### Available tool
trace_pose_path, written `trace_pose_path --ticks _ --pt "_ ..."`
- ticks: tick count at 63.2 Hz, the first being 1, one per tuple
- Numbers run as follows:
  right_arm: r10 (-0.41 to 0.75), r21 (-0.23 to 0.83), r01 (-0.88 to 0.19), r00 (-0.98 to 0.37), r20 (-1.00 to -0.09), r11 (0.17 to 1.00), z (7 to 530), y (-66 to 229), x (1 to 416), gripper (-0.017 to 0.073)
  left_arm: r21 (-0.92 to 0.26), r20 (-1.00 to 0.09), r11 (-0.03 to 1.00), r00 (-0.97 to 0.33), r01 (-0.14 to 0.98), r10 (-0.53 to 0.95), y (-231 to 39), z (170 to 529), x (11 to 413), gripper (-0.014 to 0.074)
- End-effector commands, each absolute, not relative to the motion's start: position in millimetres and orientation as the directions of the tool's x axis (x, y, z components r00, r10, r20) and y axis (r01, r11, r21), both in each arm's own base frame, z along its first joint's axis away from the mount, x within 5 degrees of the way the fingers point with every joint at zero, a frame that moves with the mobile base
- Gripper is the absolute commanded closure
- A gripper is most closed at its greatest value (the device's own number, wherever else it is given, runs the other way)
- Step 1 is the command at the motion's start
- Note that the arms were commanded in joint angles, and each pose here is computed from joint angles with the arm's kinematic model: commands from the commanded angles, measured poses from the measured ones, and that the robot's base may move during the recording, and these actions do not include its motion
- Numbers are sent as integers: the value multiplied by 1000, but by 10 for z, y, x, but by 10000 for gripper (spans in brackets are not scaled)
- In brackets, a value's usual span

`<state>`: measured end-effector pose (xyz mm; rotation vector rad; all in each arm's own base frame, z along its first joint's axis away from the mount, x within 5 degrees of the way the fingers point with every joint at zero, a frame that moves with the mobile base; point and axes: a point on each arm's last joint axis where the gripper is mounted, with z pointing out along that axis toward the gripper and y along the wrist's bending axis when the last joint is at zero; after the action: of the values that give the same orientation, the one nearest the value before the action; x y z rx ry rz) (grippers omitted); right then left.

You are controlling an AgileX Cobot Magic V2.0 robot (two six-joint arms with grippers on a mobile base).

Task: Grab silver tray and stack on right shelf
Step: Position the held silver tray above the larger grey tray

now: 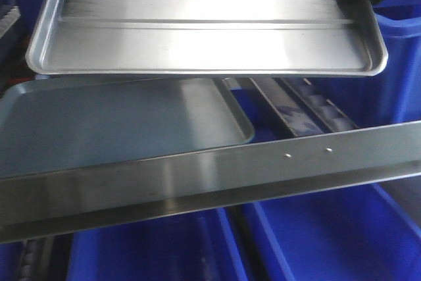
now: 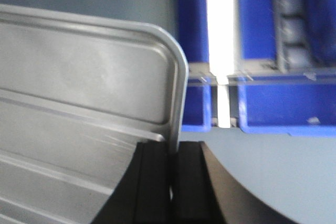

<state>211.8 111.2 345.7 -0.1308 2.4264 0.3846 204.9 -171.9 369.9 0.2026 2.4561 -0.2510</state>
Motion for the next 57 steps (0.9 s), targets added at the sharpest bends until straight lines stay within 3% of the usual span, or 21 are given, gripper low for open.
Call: trace_pose_path --ticks 1,57 --pt "-12 198 -219 -699 -715 955 3646 1050 2117 503 -90 -688 975 -721 203 86 -1606 3888 2026 694" --pt "-12 198 -219 -699 -715 955 3646 1050 2117 503 -90 -688 975 -721 203 86 -1606 3888 2026 694"
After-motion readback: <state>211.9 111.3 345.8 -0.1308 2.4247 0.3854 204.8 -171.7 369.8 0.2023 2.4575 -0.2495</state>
